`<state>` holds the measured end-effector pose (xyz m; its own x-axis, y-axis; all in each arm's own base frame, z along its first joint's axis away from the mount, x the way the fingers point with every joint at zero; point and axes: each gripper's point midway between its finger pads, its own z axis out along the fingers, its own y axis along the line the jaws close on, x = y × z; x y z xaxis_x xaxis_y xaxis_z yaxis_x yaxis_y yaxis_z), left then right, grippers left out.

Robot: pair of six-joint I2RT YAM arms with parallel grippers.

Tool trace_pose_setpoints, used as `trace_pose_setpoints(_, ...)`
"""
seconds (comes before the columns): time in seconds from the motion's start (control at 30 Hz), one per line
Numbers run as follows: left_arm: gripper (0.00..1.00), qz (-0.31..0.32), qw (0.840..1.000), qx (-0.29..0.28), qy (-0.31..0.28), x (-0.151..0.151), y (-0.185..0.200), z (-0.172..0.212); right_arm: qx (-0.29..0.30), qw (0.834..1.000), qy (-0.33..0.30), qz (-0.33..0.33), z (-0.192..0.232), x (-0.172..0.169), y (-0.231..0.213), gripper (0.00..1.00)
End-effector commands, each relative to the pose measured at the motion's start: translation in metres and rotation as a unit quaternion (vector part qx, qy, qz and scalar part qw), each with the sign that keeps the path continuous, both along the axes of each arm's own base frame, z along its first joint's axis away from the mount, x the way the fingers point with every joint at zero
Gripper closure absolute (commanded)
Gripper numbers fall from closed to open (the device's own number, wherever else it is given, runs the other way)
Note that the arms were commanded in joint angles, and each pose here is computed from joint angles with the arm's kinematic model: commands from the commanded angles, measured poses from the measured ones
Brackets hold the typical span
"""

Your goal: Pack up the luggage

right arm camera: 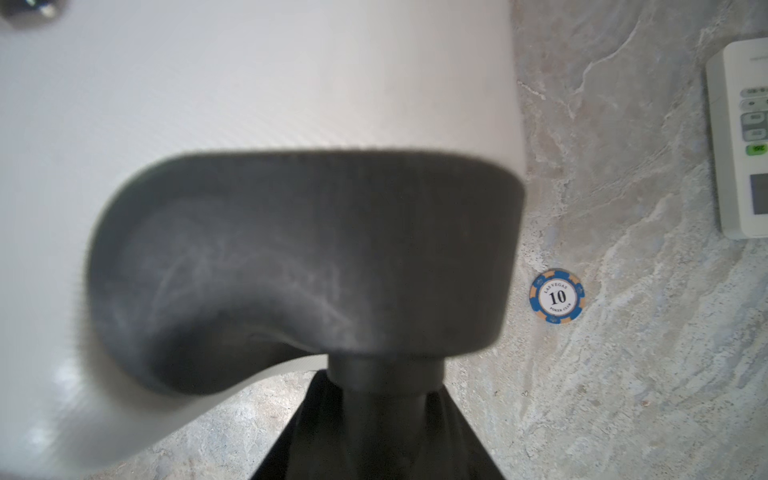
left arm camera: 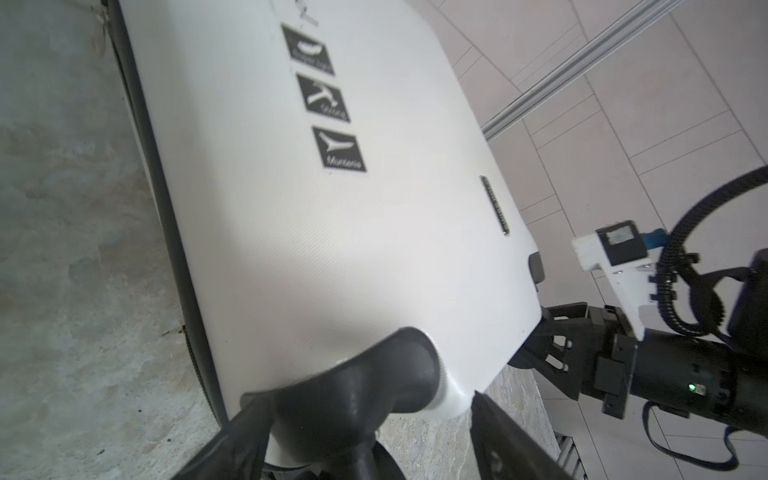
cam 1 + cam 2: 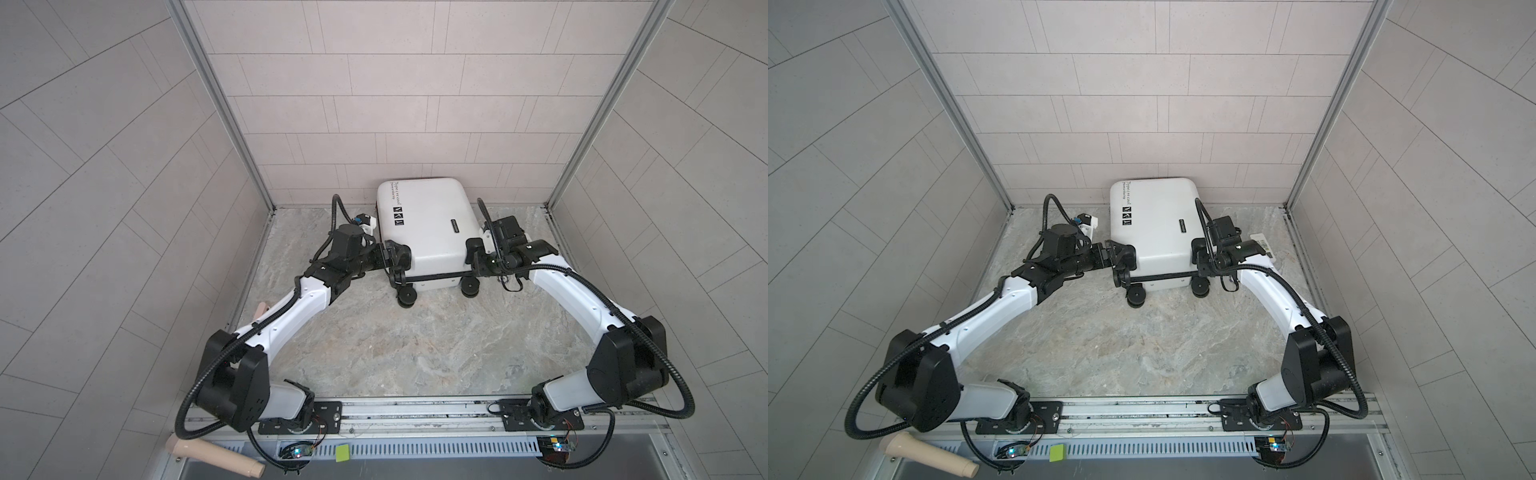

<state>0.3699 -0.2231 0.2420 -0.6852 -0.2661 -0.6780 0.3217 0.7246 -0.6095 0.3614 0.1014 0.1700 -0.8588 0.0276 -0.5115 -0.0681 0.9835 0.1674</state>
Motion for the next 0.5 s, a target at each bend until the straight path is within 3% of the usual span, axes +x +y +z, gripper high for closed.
trace_pose_setpoints(0.0, 0.19, 0.01, 0.996, 0.0, -0.09, 0.003, 0.018, 0.053, 0.001, 1.0, -0.014, -0.012, 0.02, 0.002, -0.006, 0.46)
trace_pose_setpoints(0.1, 0.16, 0.042, 0.993, 0.012, -0.113, 0.005, 0.04, 0.066, 0.017, 0.999, -0.031, -0.013, 0.037, 0.0, -0.003, 0.33)
trace_pose_setpoints(0.3, 0.0, 0.065, 0.991, 0.043, -0.105, 0.005, 0.064, 0.058, 0.026, 0.998, -0.064, -0.009, 0.071, -0.01, 0.008, 0.28)
trace_pose_setpoints(0.37, 0.02, 0.075, 0.994, 0.034, -0.071, 0.01, 0.071, 0.041, 0.03, 0.997, -0.072, -0.001, 0.079, -0.015, 0.017, 0.28)
trace_pose_setpoints(0.47, 0.16, 0.079, 0.997, 0.004, -0.014, 0.021, 0.076, 0.01, 0.036, 0.996, -0.08, 0.015, 0.088, -0.022, 0.038, 0.26)
